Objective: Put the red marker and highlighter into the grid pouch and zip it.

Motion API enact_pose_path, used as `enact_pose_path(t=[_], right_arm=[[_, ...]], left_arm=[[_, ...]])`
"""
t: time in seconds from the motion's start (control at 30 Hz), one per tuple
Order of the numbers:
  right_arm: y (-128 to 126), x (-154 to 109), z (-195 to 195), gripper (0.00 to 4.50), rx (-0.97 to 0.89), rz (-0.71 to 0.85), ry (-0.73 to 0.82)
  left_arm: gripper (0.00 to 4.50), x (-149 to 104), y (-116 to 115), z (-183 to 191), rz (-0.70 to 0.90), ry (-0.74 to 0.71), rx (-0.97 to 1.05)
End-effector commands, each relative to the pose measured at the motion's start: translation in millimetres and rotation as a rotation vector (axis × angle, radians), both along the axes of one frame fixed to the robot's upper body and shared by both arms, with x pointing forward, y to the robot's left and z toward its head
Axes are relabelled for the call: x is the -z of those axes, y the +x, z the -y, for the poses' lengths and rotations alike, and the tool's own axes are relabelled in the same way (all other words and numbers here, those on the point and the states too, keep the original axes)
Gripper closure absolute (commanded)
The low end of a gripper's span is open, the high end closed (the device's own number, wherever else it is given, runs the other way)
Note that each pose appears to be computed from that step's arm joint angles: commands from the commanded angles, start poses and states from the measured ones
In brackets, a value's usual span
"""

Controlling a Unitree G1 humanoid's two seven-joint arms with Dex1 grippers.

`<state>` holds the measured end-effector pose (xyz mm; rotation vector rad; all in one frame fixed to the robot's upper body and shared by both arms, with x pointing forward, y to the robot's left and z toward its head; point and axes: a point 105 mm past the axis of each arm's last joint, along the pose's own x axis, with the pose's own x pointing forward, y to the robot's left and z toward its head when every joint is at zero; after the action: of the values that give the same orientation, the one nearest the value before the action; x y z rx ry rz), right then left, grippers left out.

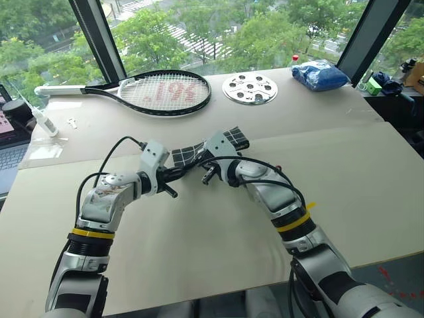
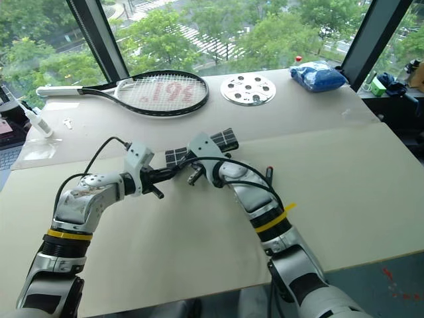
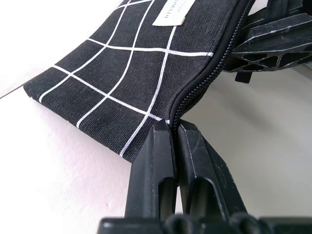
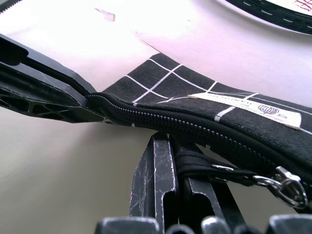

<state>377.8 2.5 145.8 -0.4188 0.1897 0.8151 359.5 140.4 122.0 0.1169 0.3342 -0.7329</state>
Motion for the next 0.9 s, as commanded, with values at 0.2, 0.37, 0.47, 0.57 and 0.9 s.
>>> enact_pose_path(t=[0.2,0.37,0.47,0.57,0.9], right_arm=[[22.1,-32.3,25.2,4.49,0.066,0.115,-0.02],[8.7,-32.7,5.6,4.49,-0.042,0.101,-0.016],[-10.5,-21.5,-19.9,4.49,-0.145,0.074,-0.03],[-17.6,-13.0,-32.1,4.49,-0.177,0.07,-0.051],[1.9,-3.9,-20.7,4.49,-0.116,0.164,-0.21]], left_arm=[[4.5,-7.6,-4.7,5.6,0.027,0.014,0.039],[4.5,-8.0,-5.9,4.5,0.022,0.011,0.037],[4.5,-9.2,-5.2,4.8,0.022,0.005,0.032],[4.5,-10.5,-4.7,5.7,0.023,-0.004,0.027],[4.5,-19.9,-7.0,12.8,0.029,-0.046,0.028]])
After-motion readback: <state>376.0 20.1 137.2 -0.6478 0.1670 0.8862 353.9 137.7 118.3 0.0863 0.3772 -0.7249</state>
